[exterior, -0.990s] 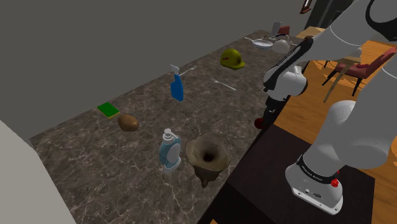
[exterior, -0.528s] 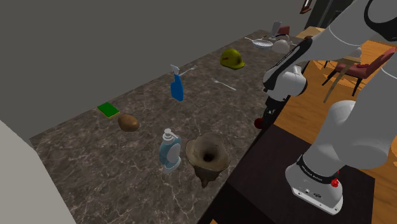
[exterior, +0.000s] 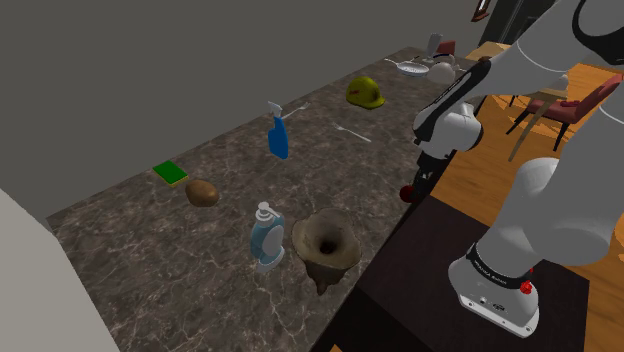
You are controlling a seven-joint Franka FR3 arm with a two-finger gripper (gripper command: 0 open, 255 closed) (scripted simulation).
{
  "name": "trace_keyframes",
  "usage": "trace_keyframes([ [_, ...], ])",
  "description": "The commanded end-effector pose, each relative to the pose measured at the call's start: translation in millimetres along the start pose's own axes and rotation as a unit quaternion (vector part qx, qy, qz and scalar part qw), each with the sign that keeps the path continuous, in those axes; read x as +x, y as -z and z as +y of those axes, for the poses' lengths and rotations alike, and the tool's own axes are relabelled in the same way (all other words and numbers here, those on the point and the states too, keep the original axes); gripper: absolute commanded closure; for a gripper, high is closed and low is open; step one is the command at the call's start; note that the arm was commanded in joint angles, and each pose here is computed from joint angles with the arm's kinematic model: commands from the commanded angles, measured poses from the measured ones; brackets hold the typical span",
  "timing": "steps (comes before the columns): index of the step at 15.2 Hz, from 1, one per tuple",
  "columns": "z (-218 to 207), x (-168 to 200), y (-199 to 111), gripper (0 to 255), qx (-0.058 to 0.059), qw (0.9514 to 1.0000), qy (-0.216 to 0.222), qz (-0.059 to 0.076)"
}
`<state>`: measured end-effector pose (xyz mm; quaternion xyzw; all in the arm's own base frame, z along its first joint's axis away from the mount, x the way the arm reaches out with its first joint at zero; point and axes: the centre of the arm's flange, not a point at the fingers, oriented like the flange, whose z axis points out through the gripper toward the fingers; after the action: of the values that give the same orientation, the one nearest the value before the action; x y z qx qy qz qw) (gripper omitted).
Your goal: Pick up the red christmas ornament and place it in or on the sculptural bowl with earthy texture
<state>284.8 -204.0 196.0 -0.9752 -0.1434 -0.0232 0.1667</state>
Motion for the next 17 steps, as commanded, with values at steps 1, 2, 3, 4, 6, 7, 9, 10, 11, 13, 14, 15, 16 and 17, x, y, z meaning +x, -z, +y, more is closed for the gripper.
trace_keyframes([
  [1,-1,1,5,255,-0.001,1.0000,0.000,0.000],
  [2,-3,1,10,255,-0.001,1.0000,0.000,0.000],
  [3,-5,1,15,255,-0.001,1.0000,0.000,0.000],
  [4,-6,2,20,255,-0.001,1.0000,0.000,0.000],
  [6,-10,3,30,255,-0.001,1.0000,0.000,0.000],
  [7,-11,3,35,255,-0.001,1.0000,0.000,0.000],
  [9,-15,4,45,255,-0.001,1.0000,0.000,0.000],
  [10,-17,5,50,255,-0.001,1.0000,0.000,0.000],
  [11,-18,5,55,255,-0.001,1.0000,0.000,0.000],
  [13,-22,6,65,255,-0.001,1.0000,0.000,0.000],
  [14,-23,7,70,255,-0.001,1.0000,0.000,0.000],
  [15,-25,7,75,255,-0.001,1.0000,0.000,0.000],
  [16,-27,8,80,255,-0.001,1.0000,0.000,0.000],
  [17,-28,8,85,255,-0.001,1.0000,0.000,0.000],
])
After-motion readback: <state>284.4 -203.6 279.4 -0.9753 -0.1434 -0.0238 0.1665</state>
